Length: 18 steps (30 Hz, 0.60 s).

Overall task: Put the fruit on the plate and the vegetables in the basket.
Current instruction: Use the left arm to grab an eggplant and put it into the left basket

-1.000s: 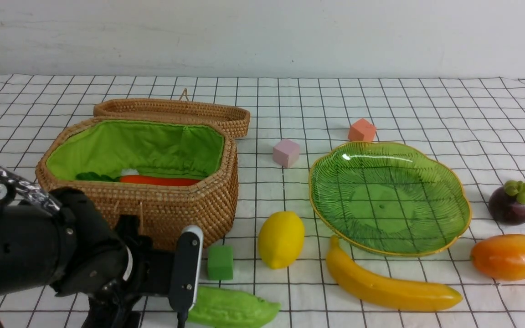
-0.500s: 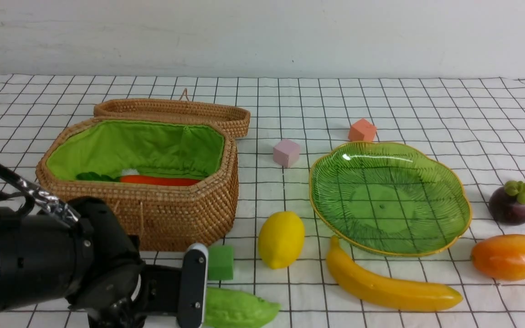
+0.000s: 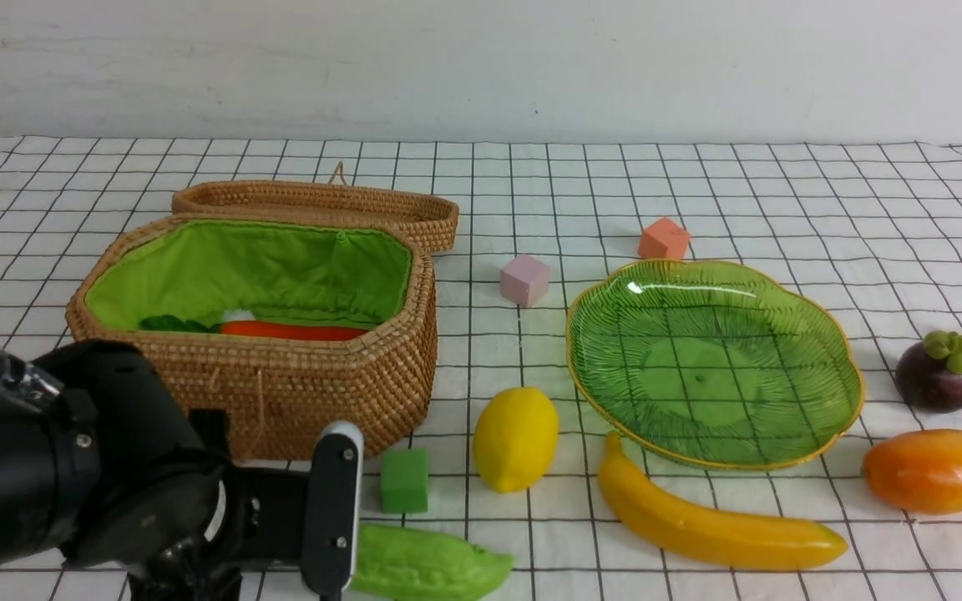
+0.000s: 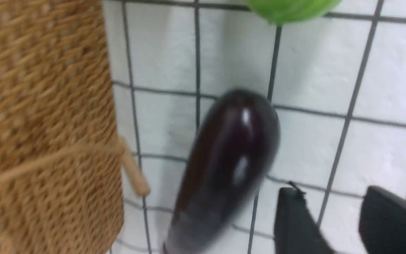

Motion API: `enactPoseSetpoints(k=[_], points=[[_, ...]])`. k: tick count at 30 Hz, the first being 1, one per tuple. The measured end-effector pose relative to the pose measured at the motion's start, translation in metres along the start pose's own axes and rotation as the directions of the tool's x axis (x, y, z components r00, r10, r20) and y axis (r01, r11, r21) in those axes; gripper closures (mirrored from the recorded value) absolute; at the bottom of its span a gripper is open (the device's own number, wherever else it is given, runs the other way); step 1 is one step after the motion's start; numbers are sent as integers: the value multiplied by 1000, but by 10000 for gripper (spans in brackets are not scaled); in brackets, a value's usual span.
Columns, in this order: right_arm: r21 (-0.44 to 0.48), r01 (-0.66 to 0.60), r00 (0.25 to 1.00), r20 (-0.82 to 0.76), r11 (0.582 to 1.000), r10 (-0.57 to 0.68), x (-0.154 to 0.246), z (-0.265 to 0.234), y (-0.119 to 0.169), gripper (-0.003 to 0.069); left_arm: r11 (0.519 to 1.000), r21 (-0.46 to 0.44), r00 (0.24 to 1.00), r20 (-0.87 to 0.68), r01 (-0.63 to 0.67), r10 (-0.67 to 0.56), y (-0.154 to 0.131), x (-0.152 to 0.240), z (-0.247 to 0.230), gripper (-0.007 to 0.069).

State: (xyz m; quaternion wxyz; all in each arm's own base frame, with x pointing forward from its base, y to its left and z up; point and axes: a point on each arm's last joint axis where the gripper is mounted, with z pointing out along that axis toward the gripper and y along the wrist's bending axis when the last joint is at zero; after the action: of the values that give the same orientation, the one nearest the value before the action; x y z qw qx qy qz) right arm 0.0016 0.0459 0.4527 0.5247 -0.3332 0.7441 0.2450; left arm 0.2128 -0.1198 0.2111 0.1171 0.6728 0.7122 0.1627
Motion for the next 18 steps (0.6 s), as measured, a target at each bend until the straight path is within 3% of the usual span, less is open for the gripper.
enactPoseSetpoints(k=[6, 10, 18], points=[[0, 0, 1000, 0, 1000, 0, 0, 0, 0, 445, 996, -21, 996, 15, 92, -92, 11, 15, 3, 104], [0, 0, 1000, 0, 1000, 0, 0, 0, 0, 445, 986, -31, 984, 82, 163, -160, 20, 18, 9, 75], [1, 0, 1000, 3, 1000, 0, 0, 0, 0, 445, 999, 40, 994, 109, 10, -15, 17, 8, 34, 75]])
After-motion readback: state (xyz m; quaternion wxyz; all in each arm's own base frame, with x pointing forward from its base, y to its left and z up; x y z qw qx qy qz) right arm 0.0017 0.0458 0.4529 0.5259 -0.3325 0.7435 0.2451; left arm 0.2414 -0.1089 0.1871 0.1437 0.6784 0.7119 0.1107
